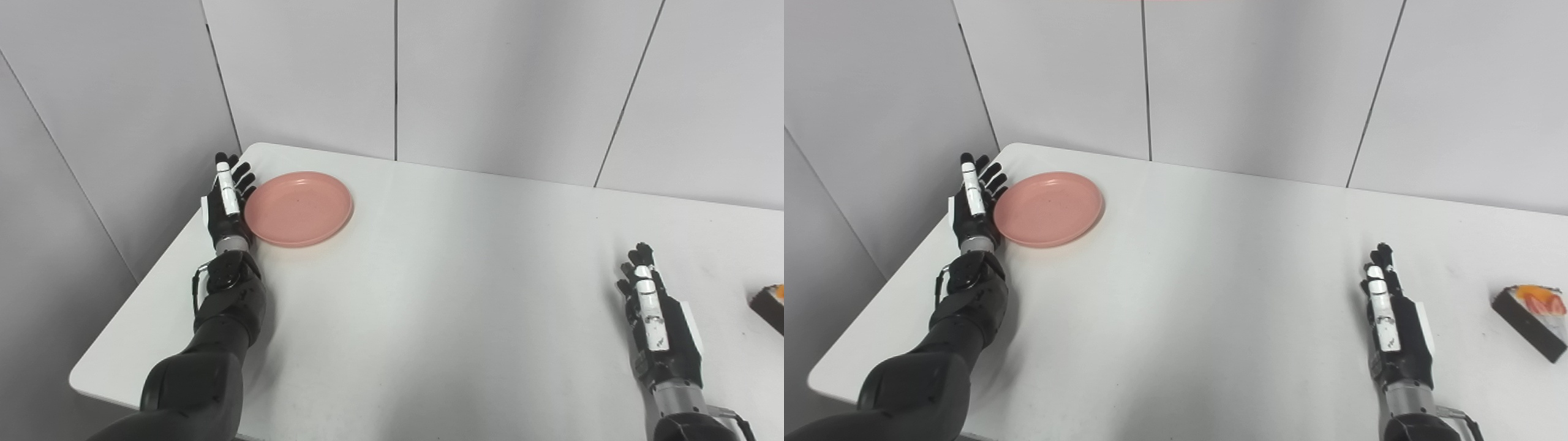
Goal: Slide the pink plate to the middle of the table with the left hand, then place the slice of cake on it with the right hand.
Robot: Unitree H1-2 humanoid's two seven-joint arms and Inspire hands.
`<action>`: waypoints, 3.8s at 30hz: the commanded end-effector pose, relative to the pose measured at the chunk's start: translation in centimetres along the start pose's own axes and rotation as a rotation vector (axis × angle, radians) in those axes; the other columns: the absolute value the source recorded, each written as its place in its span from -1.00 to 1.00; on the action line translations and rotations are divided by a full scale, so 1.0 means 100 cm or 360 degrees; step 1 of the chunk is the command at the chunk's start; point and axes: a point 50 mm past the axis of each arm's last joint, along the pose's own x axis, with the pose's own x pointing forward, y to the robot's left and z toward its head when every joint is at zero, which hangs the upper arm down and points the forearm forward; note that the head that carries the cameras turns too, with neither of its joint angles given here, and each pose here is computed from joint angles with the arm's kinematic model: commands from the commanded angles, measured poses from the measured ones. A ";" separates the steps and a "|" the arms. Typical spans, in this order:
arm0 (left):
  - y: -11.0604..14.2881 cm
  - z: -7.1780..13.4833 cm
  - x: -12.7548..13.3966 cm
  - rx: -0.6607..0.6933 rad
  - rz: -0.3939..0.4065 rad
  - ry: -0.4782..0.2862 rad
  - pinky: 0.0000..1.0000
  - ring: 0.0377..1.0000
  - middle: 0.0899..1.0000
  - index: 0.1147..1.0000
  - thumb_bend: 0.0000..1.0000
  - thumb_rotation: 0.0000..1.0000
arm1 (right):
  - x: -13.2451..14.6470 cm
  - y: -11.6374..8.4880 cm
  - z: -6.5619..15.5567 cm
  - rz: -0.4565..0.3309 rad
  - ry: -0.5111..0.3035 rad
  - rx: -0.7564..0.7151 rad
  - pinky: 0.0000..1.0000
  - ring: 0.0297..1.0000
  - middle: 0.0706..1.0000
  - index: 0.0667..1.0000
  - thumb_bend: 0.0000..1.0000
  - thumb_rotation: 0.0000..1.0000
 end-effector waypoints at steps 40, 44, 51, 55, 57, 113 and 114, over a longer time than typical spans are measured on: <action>-0.078 -0.007 -0.022 -0.0171 -0.0608 0.0094 0.54 0.56 0.52 0.50 0.49 1.00 | -0.005 0.005 0.008 -0.0002 -0.0080 -0.0045 1.00 0.97 0.99 1.00 0.13 0.84; -0.089 -0.012 -0.032 -0.0124 -0.0685 0.0122 0.58 0.60 0.54 0.52 0.48 1.00 | -0.004 0.005 0.007 0.0000 -0.0088 -0.0052 1.00 0.96 0.99 1.00 0.14 0.85; -0.107 -0.017 -0.048 -0.0094 -0.0772 0.0157 0.60 0.62 0.56 0.54 0.43 1.00 | -0.005 0.006 0.009 -0.0011 -0.0080 -0.0033 1.00 0.96 0.98 1.00 0.14 0.81; -0.115 -0.020 -0.059 -0.0079 -0.0834 0.0186 0.65 0.66 0.60 0.58 0.42 1.00 | -0.004 0.007 0.008 -0.0008 -0.0078 -0.0034 1.00 0.96 0.98 1.00 0.16 0.81; -0.120 -0.022 -0.066 -0.0031 -0.0919 0.0210 0.68 0.69 0.64 0.62 0.43 1.00 | -0.005 0.008 0.008 -0.0001 -0.0081 -0.0028 1.00 0.96 0.98 1.00 0.16 0.81; -0.150 -0.031 -0.164 -0.0108 -0.1337 0.0341 0.95 0.92 0.87 0.86 0.37 1.00 | 0.009 0.064 0.009 0.0034 -0.0077 -0.0058 0.99 0.97 1.00 1.00 0.16 0.77; -0.150 -0.031 -0.164 -0.0105 -0.1340 0.0341 0.95 0.92 0.88 0.86 0.36 1.00 | 0.009 0.064 0.009 0.0036 -0.0075 -0.0057 1.00 0.97 1.00 1.00 0.16 0.78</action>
